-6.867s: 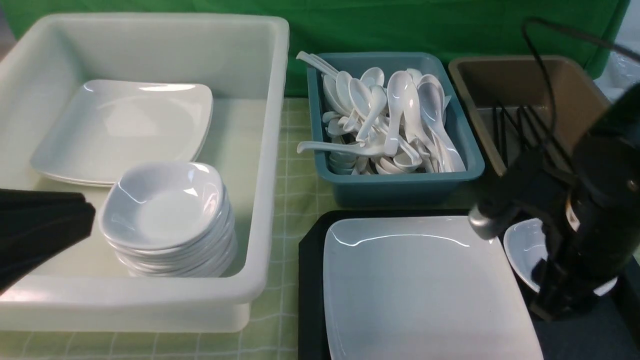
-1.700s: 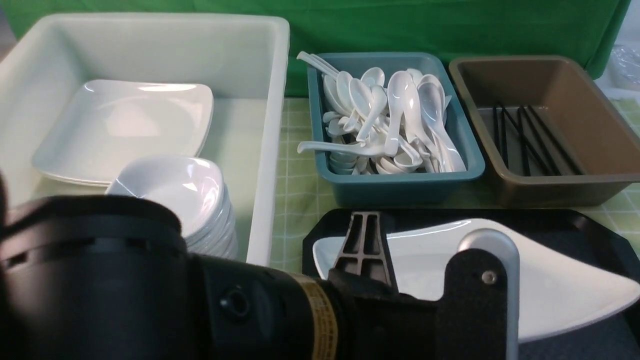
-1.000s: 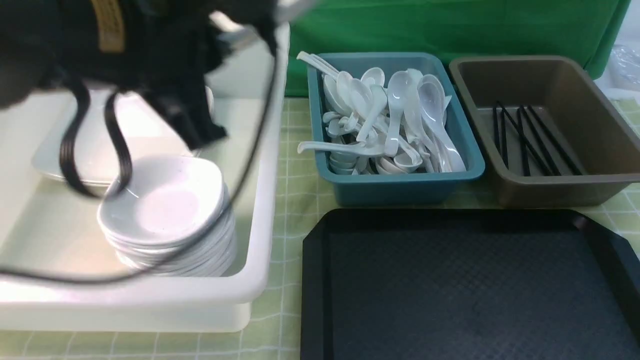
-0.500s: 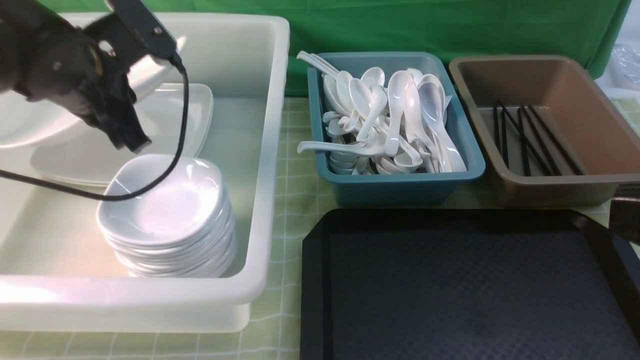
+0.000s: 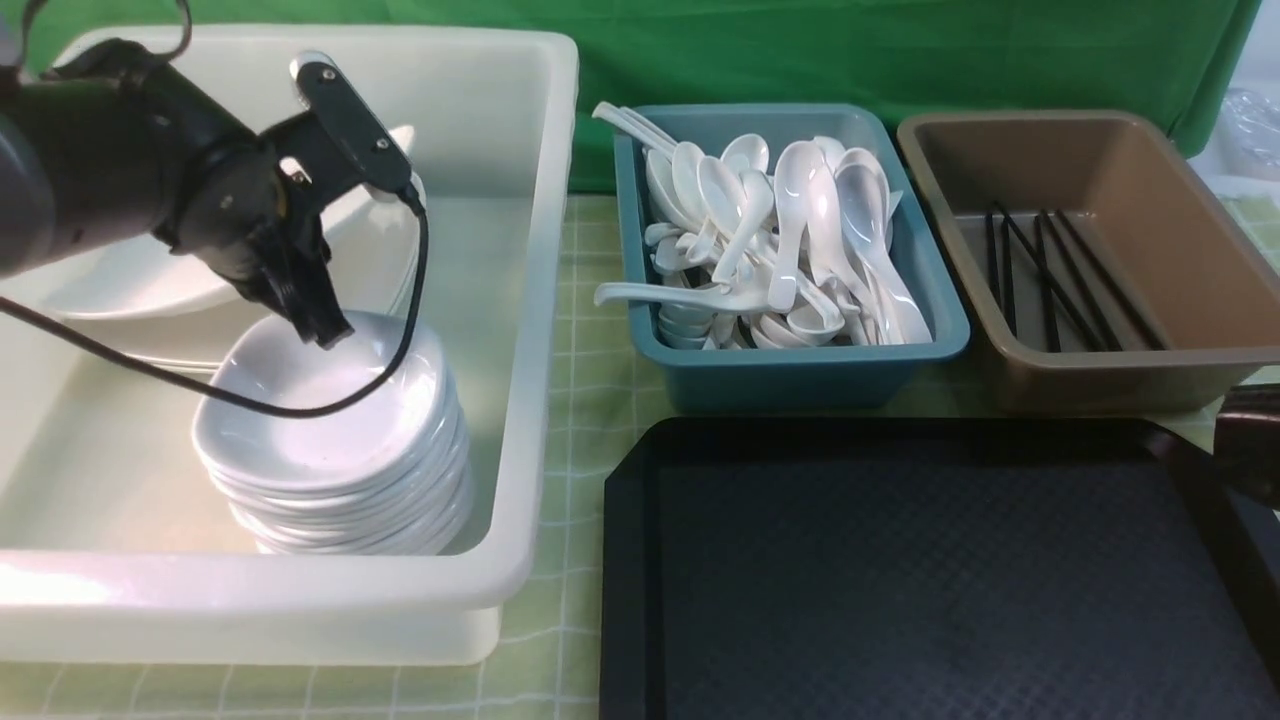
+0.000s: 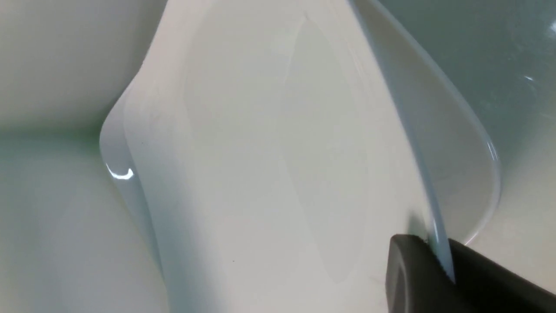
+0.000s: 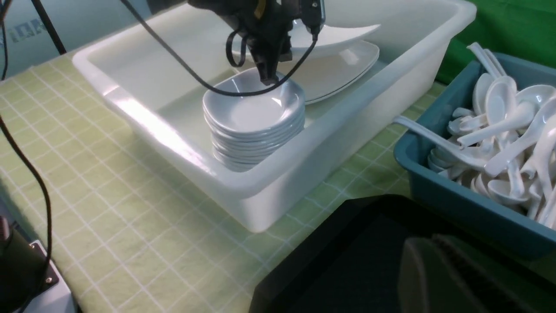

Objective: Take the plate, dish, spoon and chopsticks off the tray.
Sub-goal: Use the left arm to put the plate into the large storage box on the left

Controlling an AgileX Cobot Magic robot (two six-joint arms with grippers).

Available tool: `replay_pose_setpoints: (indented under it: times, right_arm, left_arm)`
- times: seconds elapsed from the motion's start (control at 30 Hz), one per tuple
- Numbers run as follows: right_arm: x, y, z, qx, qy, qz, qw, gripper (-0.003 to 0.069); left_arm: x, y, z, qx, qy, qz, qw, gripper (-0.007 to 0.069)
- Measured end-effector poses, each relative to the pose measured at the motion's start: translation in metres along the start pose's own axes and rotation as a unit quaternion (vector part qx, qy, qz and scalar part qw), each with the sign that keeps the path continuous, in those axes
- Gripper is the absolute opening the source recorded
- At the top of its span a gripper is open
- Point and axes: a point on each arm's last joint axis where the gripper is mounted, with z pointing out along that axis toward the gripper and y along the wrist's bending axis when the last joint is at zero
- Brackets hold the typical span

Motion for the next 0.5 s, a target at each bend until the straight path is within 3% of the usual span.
replay_pose_setpoints:
  times: [0.2, 0.4, 0.5]
  right_arm:
    - [0.0022, 0.0036, -0.0001, -0.02, 0.012, 0.005, 1.0, 0.0039]
    - [0.0058, 0.0038, -0.0003, -0.021, 0.032, 0.006, 0.999, 0.0039]
    - [0.006, 0.0038, -0.0003, -0.021, 0.033, 0.007, 0.999, 0.0039]
  left_arm:
    - [-0.001, -0.0005, 0.0037, -0.001, -0.007, 0.001, 1.0, 0.023]
    - [-0.0009, 0.0, 0.0034, -0.001, -0.005, 0.0, 1.0, 0.0512]
    - [-0.0012, 0.0015, -0.0001, -0.003, -0.008, -0.003, 1.0, 0.0584]
